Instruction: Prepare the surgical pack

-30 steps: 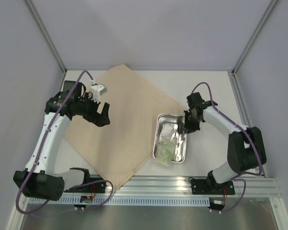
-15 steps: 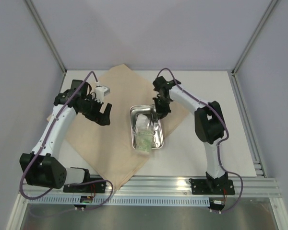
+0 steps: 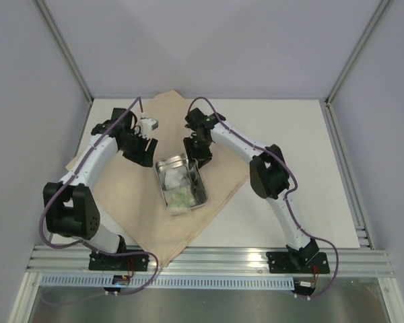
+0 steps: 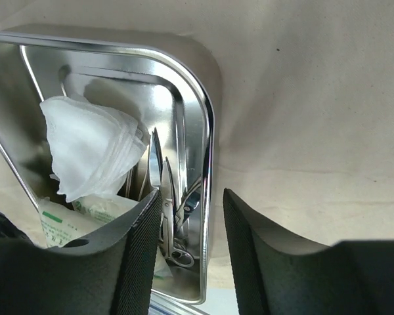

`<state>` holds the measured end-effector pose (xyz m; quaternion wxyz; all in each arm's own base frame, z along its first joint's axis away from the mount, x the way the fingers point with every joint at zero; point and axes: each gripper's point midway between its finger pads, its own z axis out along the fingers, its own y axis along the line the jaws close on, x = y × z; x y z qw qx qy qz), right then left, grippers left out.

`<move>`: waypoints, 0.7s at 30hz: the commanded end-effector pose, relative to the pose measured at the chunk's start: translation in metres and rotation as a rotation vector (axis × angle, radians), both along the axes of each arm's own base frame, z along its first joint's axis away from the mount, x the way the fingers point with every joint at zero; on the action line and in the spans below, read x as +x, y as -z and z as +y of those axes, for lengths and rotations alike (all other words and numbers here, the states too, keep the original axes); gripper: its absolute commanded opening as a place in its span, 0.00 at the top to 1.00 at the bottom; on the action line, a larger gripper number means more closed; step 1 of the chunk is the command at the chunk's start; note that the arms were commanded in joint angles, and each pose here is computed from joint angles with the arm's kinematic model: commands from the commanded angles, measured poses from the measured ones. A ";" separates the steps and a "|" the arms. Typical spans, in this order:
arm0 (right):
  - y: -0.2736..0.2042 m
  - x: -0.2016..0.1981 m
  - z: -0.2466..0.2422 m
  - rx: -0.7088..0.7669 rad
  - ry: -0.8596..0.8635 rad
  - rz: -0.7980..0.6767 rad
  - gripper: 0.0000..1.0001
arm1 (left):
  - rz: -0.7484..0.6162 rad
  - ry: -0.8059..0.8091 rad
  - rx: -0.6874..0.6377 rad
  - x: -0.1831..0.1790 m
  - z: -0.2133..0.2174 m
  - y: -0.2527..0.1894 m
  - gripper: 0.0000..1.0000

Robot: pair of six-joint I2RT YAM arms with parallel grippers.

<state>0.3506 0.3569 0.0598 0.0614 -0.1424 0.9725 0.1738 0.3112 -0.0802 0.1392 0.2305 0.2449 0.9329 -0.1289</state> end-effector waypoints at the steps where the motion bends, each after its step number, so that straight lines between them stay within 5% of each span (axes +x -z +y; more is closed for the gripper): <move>1: -0.043 0.017 0.006 0.082 -0.016 -0.109 0.54 | -0.083 -0.024 0.010 0.042 -0.001 -0.007 0.33; 10: -0.104 0.007 -0.031 0.094 0.033 -0.275 0.49 | -0.089 0.025 0.010 0.076 -0.020 0.006 0.31; 21: -0.061 -0.039 -0.120 0.043 0.237 -0.230 0.43 | -0.020 0.189 0.117 0.079 -0.041 0.055 0.45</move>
